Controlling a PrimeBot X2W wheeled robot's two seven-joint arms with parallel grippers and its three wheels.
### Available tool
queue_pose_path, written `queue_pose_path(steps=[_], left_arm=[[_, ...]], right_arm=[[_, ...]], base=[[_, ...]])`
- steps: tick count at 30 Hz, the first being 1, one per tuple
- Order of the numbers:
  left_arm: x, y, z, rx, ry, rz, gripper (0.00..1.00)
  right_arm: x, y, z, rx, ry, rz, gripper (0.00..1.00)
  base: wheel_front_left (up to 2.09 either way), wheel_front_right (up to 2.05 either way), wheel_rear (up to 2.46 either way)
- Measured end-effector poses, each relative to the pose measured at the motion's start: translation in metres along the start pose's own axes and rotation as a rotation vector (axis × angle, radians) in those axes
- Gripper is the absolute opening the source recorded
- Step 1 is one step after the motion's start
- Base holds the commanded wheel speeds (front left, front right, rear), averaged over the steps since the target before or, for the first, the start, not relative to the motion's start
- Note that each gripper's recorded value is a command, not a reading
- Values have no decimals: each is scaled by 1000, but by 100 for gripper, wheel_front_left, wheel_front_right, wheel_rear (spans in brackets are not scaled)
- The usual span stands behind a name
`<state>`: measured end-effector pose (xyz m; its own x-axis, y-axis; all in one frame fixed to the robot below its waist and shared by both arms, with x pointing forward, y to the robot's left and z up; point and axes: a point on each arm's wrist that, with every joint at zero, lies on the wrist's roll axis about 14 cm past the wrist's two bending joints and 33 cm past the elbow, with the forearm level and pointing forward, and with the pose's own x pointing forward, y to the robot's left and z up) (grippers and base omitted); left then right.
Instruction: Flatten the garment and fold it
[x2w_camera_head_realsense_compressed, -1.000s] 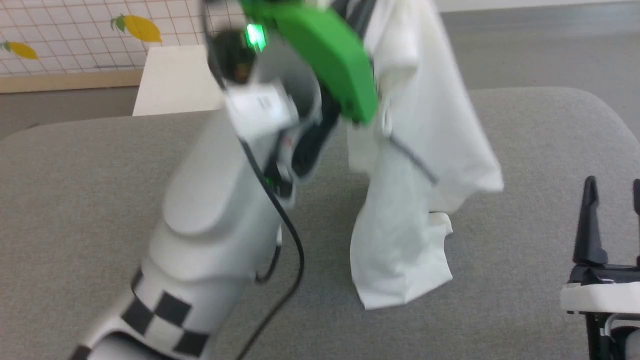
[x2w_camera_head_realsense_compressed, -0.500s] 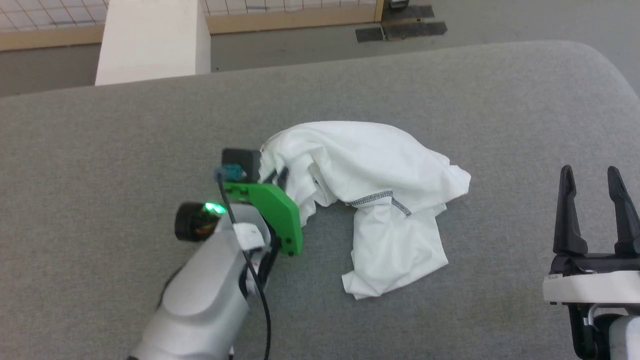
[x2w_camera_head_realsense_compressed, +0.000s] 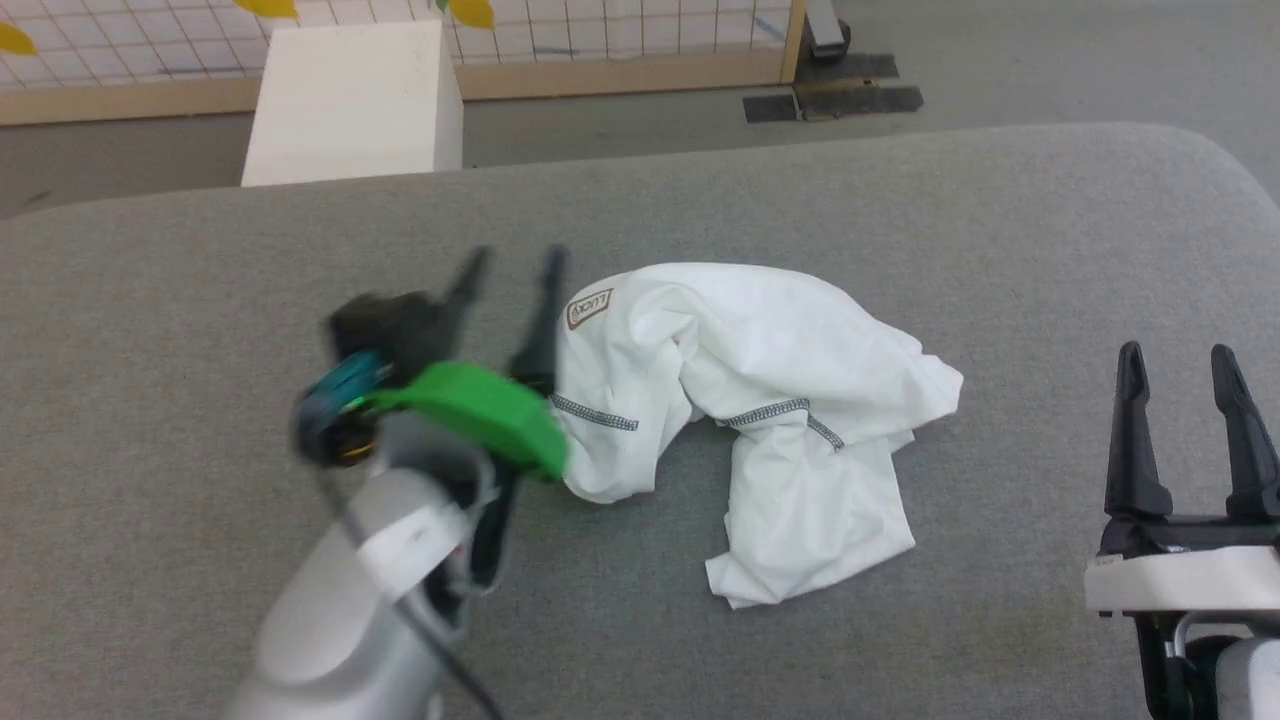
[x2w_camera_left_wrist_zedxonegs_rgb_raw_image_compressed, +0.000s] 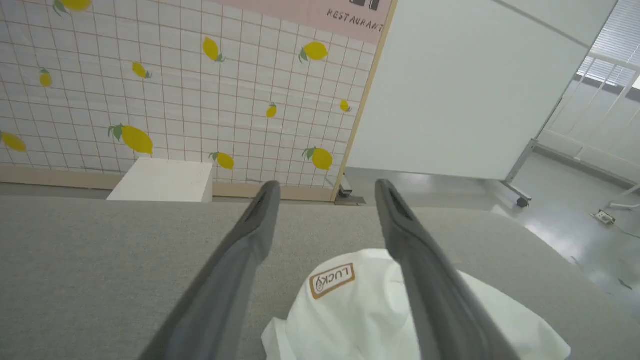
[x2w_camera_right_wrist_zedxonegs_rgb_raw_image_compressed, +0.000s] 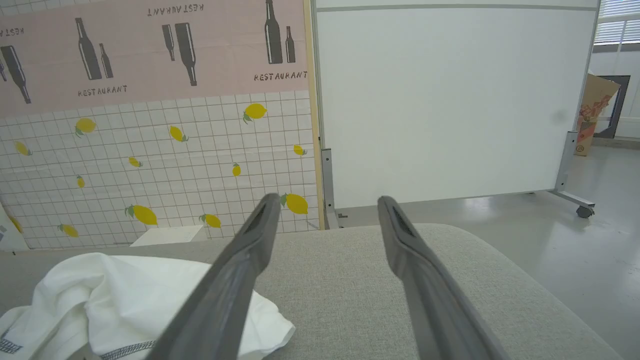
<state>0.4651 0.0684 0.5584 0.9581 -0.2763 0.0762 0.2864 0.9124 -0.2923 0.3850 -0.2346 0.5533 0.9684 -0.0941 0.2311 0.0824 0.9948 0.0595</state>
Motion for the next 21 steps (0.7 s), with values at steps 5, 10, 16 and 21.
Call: queue_pose_path(steps=[5,10,16,21], left_arm=[[-45,44,40,124,-182,149,100],[-94,57,43,185,-219,240,100],[-131,59,34,197,-216,342,100],[-133,55,22,171,-196,334,100]], right_arm=[[-6,3,1,4,2,10,100],[-14,4,-6,2,28,14,100],[-21,4,-15,1,63,16,100],[-12,32,-24,-16,124,102,100]], base=[[0,0,0],[0,0,0],[0,0,0],[0,0,0]])
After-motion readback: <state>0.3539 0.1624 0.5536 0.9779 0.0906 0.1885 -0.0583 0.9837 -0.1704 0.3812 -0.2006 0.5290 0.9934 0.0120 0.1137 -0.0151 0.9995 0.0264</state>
